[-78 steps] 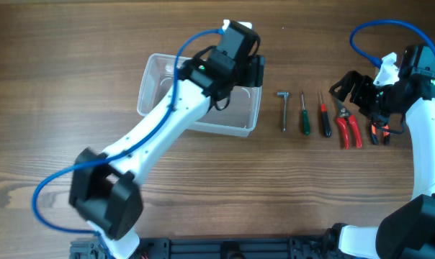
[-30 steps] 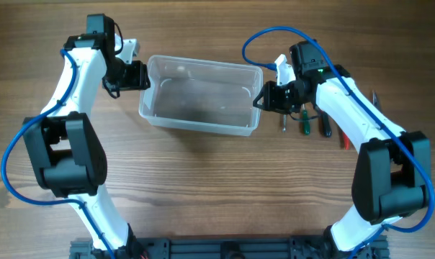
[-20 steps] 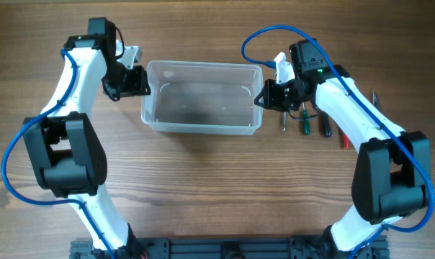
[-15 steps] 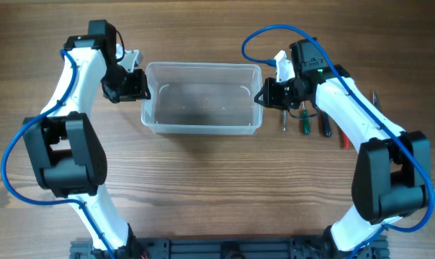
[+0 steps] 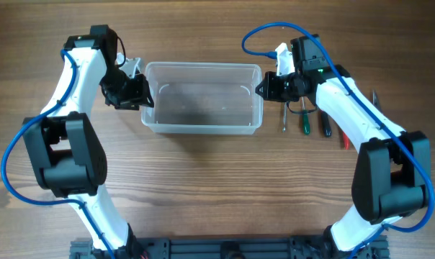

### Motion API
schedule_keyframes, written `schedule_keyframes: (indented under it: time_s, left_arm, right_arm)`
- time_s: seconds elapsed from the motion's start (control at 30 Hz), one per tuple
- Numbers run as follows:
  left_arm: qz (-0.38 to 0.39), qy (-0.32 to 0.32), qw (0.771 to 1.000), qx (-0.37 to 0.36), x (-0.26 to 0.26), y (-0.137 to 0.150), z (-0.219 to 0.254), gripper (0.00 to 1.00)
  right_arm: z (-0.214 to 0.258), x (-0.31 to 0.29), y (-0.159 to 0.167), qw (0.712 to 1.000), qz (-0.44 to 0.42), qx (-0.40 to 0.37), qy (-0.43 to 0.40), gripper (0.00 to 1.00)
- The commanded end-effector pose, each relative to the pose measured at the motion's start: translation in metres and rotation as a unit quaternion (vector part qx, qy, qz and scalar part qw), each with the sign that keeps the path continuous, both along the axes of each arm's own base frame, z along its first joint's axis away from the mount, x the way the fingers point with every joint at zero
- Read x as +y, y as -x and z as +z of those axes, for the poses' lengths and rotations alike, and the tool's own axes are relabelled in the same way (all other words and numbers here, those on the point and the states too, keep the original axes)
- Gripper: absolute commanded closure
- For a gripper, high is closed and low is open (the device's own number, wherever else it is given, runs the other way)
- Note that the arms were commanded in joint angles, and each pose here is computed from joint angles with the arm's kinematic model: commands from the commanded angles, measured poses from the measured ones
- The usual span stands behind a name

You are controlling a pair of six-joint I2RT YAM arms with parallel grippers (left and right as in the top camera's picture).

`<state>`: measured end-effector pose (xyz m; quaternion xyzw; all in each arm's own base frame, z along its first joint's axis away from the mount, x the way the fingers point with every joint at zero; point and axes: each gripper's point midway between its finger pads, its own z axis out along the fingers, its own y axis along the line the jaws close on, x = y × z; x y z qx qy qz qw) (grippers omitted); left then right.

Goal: Pack container

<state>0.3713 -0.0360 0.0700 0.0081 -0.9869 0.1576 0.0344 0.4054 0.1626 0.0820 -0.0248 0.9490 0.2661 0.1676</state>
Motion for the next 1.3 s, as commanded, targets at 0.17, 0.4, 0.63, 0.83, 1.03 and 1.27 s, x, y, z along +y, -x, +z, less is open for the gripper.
schedule_keyframes:
  time_s: [0.17, 0.4, 0.63, 0.83, 1.03, 1.27]
  left_arm:
    - [0.021, 0.019, 0.999, 0.028, -0.007, 0.008, -0.001, 0.59]
    - [0.021, 0.018, 0.999, 0.032, -0.007, 0.009, -0.001, 0.59]
    - [0.021, 0.018, 1.000, 0.011, -0.006, 0.000, -0.002, 0.49]
    - [0.020, 0.016, 0.999, -0.048, -0.005, -0.020, 0.013, 0.48]
    - [0.027, -0.001, 0.989, -0.144, 0.004, -0.037, 0.073, 0.38]
    - [0.058, -0.031, 0.956, -0.284, 0.027, -0.035, 0.173, 0.00]
  right_arm:
    - [-0.013, -0.010, -0.008, 1.000, -0.014, -0.006, 0.028, 0.94]
    - [-0.012, -0.010, -0.011, 0.999, -0.015, -0.014, 0.028, 0.75]
    - [-0.010, -0.006, -0.009, 1.000, -0.010, -0.011, 0.015, 0.39]
    - [0.006, 0.001, -0.015, 1.000, -0.001, -0.025, -0.002, 0.32]
    - [0.058, -0.004, -0.023, 0.996, 0.013, -0.088, -0.001, 0.27]
    - [0.151, -0.079, -0.019, 0.978, -0.065, -0.192, 0.057, 0.22]
